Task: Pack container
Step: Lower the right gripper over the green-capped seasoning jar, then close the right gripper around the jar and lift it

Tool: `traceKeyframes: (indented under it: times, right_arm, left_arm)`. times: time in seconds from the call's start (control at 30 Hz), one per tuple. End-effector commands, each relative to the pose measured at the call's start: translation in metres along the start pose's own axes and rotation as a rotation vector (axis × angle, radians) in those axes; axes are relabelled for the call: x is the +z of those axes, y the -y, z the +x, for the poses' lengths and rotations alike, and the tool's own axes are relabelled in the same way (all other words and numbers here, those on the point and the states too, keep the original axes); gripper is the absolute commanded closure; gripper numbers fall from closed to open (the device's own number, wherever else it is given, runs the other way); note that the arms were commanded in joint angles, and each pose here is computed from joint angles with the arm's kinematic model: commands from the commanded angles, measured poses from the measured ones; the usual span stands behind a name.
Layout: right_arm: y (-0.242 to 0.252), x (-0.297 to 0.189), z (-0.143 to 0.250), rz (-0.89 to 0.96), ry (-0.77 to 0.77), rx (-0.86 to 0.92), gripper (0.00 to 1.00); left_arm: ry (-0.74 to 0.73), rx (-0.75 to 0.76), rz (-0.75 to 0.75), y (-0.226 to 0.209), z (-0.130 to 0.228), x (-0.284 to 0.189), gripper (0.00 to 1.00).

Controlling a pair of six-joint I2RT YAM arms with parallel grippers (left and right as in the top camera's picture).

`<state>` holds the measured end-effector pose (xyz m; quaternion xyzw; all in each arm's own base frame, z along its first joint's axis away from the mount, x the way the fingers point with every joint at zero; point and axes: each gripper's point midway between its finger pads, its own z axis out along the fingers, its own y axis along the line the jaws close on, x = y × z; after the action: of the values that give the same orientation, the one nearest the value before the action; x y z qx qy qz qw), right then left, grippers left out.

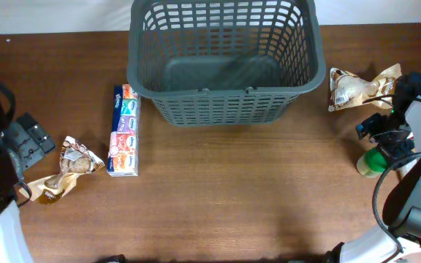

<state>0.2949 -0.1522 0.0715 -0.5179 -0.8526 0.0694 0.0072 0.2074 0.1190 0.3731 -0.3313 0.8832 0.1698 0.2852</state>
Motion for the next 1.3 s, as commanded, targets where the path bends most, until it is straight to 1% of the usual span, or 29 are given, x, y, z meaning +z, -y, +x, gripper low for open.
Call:
traceKeyframes:
  times: [0.0,0.23,0.57,0.7,1.07,1.27]
  right_arm:
    - [0.007,0.002,-0.003,0.025,0.016,0.006,0.01]
    - [0.023,0.004,-0.006,0.043,-0.011,0.044,0.01]
    - [0.014,0.005,-0.005,-0.006,-0.023,-0.057,0.01]
    - [0.012,0.006,-0.005,-0.014,-0.024,-0.064,0.01]
    - [0.016,0.042,0.016,-0.018,-0.067,-0.138,0.01]
    - [0.012,0.044,0.011,-0.034,-0.045,-0.162,0.01]
  left_arm:
    - [0.007,0.005,0.007,-0.002,0.000,-0.003,0.01]
    - [0.007,0.005,0.007,-0.002,0.000,-0.003,0.01]
    - [0.007,0.005,0.007,-0.002,0.000,-0.003,0.01]
    - [0.007,0.005,0.007,-0.002,0.000,-0.003,0.01]
    - [0.007,0.005,0.007,-0.002,0.000,-0.003,0.01]
    - [0.007,0.005,0.007,-0.002,0.000,-0.003,0.01]
